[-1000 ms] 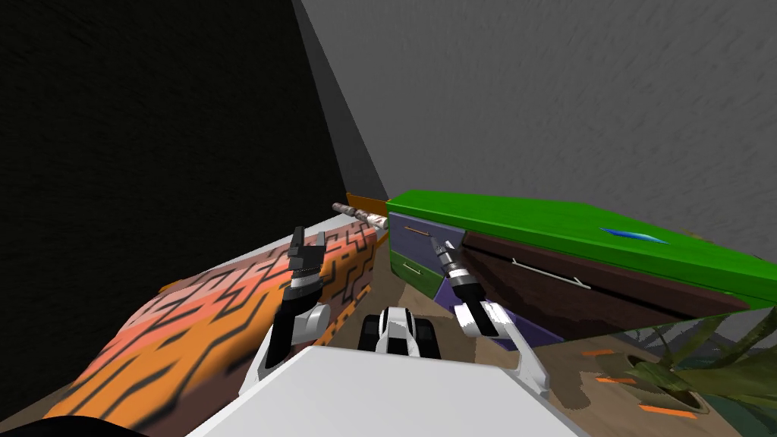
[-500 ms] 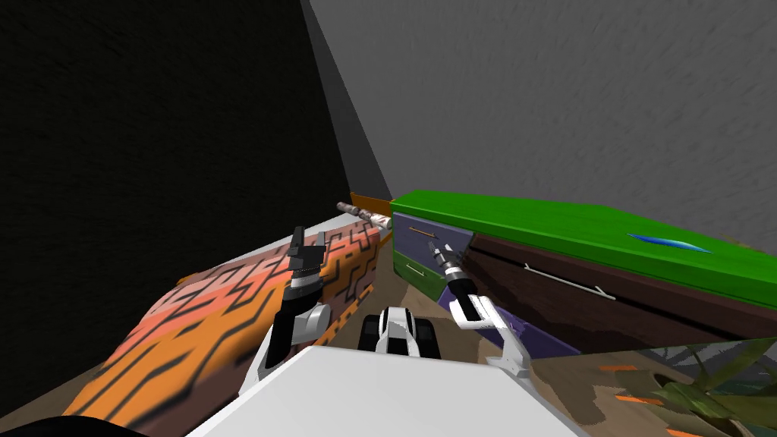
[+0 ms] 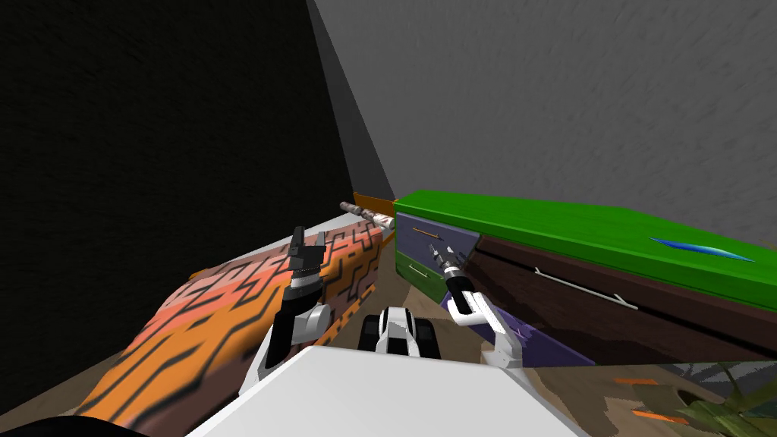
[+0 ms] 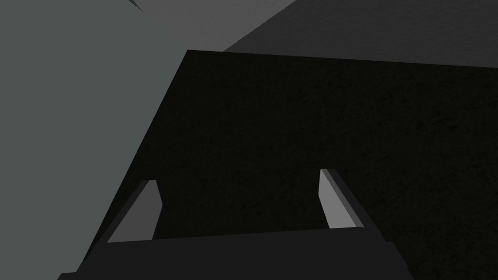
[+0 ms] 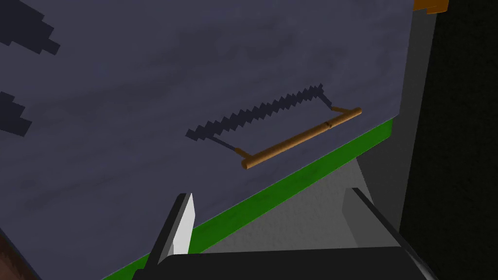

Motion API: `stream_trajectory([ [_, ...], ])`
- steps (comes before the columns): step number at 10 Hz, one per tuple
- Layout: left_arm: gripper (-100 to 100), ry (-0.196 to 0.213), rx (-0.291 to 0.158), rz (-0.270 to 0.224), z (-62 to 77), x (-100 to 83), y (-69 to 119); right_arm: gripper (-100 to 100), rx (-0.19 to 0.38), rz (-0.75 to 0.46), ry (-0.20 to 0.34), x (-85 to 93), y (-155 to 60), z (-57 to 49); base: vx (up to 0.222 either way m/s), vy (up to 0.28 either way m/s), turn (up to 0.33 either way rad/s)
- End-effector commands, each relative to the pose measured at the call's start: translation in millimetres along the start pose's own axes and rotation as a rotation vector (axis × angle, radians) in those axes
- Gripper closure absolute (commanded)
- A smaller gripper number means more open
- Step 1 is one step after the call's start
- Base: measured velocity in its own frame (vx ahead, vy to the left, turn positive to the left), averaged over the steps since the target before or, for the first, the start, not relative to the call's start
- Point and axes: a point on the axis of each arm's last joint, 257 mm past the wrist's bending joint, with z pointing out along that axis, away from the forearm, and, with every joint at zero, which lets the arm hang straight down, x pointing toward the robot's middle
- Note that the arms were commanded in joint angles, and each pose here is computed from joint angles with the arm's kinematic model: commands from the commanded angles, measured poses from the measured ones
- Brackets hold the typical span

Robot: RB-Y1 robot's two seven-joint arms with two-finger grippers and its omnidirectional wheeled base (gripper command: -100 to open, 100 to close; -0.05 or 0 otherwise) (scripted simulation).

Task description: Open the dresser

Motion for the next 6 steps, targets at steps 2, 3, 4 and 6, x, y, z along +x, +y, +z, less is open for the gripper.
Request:
stream_trajectory([
  [2, 0, 0.0, 0.0, 0.0, 0.0, 0.0, 0.0, -100, 0.089, -0.139, 0.07, 28.2, -18, 7.9, 0.014, 0.026, 0.064],
  [3, 0, 0.0, 0.0, 0.0, 0.0, 0.0, 0.0, -100, 0.111, -0.196, 0.1, 39.5, -22, 12.9, 0.016, 0.029, 0.093],
  [4, 0, 0.0, 0.0, 0.0, 0.0, 0.0, 0.0, -100, 0.134, -0.224, 0.107, 40.6, -29, 11.9, 0.013, 0.025, 0.041],
  [6, 0, 0.0, 0.0, 0.0, 0.0, 0.0, 0.0, -100, 0.178, -0.307, 0.141, 51.1, -39, 15.3, 0.016, 0.026, 0.056],
])
